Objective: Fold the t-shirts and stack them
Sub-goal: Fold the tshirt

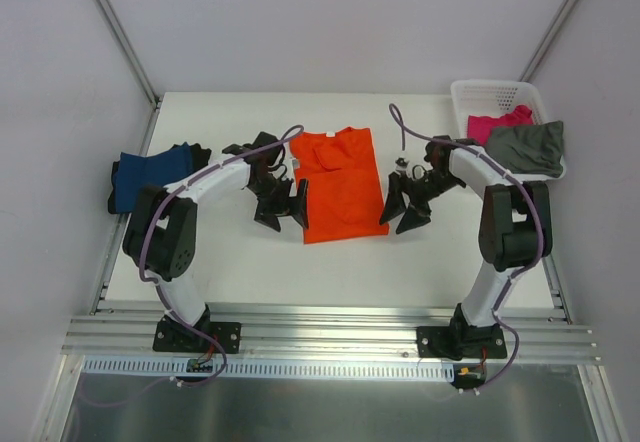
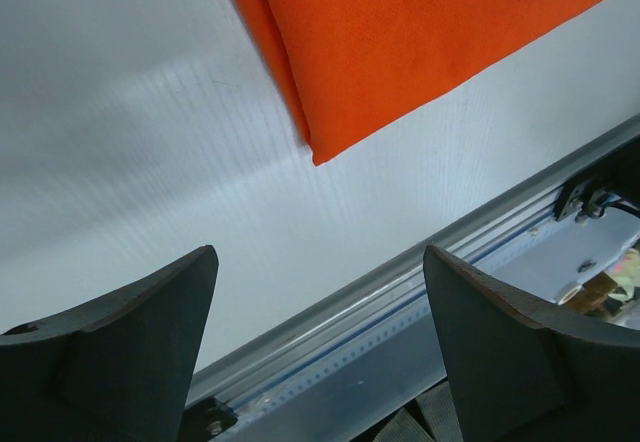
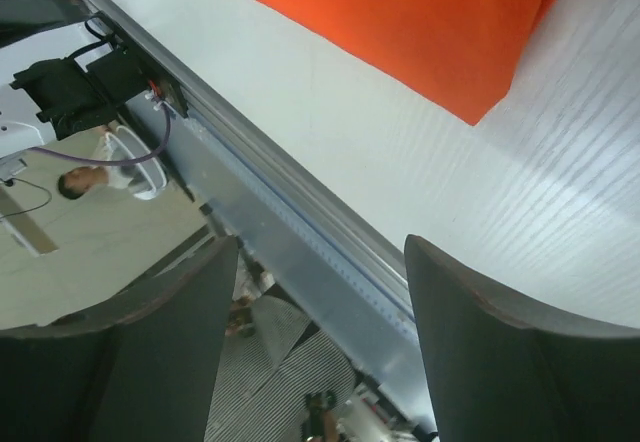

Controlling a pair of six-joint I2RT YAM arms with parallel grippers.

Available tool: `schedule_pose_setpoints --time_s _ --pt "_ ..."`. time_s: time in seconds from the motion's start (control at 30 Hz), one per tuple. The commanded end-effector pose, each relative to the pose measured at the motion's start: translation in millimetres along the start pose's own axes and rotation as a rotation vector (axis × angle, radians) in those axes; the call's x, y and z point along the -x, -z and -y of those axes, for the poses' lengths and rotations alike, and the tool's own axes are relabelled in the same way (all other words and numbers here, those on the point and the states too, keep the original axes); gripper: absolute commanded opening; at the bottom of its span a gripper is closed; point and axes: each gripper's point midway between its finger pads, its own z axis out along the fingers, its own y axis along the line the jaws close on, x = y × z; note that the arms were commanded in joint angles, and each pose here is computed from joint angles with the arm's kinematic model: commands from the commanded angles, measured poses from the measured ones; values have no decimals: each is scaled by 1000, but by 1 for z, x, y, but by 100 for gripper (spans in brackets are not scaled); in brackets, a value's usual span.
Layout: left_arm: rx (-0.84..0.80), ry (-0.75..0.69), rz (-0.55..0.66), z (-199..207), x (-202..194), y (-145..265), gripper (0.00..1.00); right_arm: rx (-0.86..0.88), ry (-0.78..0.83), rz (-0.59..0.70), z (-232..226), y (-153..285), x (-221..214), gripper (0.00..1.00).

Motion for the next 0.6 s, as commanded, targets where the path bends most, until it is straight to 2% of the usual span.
schedule_pose_setpoints --time_s 0.0,0.07,0.33,0.57 --pt "-68 58 6 12 6 -2 84 49 -64 -56 0 -11 -13 71" --pt "-77 70 6 11 8 -7 82 69 -71 -60 0 -15 -6 68" --pt "-110 136 -44 10 4 -24 76 103 -115 -60 10 -27 19 66" --pt "-126 163 -80 9 3 -35 72 104 -153 -111 28 -31 18 65"
